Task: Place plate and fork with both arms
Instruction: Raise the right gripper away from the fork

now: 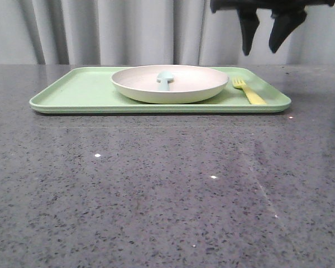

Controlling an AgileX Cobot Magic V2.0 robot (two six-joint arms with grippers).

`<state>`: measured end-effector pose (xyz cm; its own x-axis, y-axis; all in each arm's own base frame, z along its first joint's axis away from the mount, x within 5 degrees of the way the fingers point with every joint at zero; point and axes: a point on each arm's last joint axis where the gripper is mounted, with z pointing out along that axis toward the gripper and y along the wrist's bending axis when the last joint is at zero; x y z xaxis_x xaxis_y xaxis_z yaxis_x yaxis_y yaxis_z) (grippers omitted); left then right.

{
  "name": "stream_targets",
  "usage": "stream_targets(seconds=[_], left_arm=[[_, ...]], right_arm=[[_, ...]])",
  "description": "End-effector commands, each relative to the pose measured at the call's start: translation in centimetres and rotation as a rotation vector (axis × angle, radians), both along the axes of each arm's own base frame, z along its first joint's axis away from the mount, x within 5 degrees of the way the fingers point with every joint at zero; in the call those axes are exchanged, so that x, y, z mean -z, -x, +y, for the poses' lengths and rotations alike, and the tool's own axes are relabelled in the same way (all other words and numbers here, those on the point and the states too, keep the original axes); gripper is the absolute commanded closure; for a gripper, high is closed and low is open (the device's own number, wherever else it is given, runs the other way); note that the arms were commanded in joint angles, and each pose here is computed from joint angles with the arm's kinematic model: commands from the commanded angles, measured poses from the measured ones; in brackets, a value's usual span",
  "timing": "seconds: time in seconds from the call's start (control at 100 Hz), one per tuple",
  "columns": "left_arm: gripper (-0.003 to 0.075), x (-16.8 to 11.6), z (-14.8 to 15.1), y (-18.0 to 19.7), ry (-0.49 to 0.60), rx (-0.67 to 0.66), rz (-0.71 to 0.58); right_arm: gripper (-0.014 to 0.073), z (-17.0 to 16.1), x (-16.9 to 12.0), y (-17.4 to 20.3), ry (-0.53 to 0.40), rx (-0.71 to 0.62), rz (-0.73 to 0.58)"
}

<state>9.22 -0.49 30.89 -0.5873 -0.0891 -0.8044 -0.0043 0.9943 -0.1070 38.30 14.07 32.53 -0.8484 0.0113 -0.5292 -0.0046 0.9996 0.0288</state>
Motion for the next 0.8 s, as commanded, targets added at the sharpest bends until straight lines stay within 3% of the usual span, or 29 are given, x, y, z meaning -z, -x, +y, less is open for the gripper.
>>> stream_targets(seconds=[0.0,0.25,0.39,0.79], left_arm=[[0.0321,-1.4,0.0,-0.4,0.019,-0.010,-0.094],[0.0321,-1.4,0.0,-0.4,0.019,-0.010,-0.094],[0.0321,-1.4,0.0,-0.4,0.019,-0.010,-0.094],[0.0321,-1.4,0.0,-0.4,0.019,-0.010,-0.094]], right_arm=[[0.0243,-1.5,-5.5,2.2,0.013,-0.022,-0.162],[0.0243,-3.2,-9.9,5.8,0.047,-0.063,-0.238],[0.0243,-4.2,-10.9,7.9,0.065,-0.079,-0.280],[0.0243,-9.4,-7.7,15.8,0.130,-0.046,-0.343]])
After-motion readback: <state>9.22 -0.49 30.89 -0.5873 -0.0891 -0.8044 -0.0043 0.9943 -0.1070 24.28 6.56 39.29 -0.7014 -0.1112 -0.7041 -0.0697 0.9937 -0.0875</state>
